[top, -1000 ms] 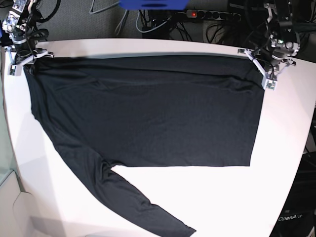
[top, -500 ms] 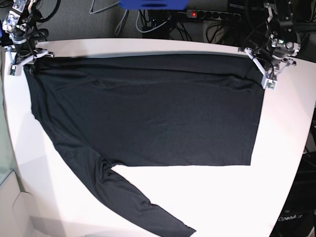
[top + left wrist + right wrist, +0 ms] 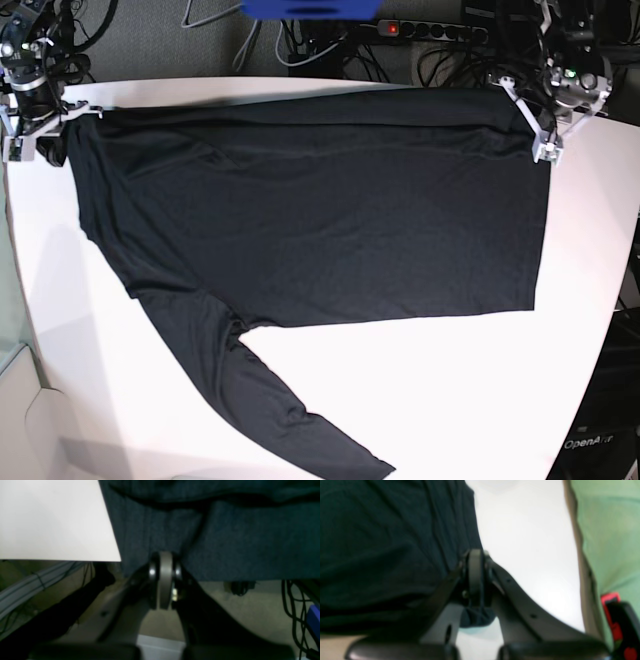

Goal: Fold the T-shirt properly
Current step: 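Pull the held edge taut with both grippers toward the arm bases, then lower both grippers to the shirt's side edges and open them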

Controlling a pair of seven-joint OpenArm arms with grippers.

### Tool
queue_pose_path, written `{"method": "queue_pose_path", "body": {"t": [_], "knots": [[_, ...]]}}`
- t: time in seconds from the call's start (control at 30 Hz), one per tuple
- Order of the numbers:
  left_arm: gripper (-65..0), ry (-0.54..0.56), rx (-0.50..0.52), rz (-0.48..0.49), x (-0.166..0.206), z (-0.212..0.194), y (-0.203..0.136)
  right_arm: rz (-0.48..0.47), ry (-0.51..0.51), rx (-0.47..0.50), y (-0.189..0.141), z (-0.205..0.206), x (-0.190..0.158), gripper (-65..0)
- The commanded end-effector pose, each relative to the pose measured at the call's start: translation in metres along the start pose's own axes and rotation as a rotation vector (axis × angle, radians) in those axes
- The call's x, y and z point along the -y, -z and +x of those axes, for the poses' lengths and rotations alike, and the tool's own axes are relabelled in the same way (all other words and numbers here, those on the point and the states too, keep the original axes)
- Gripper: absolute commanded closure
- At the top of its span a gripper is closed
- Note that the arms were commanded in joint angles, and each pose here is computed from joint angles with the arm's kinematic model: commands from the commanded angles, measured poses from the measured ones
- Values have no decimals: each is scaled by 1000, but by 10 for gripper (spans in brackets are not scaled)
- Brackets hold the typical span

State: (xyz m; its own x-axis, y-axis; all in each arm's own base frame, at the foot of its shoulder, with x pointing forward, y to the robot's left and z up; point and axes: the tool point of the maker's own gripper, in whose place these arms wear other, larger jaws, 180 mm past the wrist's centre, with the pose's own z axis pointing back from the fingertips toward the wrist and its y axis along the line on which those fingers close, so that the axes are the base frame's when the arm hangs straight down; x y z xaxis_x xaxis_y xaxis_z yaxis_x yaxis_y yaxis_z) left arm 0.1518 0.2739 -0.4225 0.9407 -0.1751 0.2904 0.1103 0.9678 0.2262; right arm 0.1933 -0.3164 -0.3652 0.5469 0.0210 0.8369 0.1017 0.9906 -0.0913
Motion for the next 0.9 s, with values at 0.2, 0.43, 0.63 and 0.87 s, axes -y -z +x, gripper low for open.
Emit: {"method": "queue_pose_path", "body": {"t": [0.2, 0.43, 0.63, 0.87], "knots": [[-14, -8, 69, 35, -13, 38, -7, 7, -43, 89, -1, 33, -1, -6], [-14, -28, 99, 65, -27, 69, -13, 23, -88, 103, 15, 46, -11, -6], [-16, -165, 179, 104, -55, 106, -27, 105, -215, 52, 61, 49, -54, -8], [-17, -214, 280, 125, -71, 157, -48, 99, -305, 62, 103, 81, -67, -71]]}}
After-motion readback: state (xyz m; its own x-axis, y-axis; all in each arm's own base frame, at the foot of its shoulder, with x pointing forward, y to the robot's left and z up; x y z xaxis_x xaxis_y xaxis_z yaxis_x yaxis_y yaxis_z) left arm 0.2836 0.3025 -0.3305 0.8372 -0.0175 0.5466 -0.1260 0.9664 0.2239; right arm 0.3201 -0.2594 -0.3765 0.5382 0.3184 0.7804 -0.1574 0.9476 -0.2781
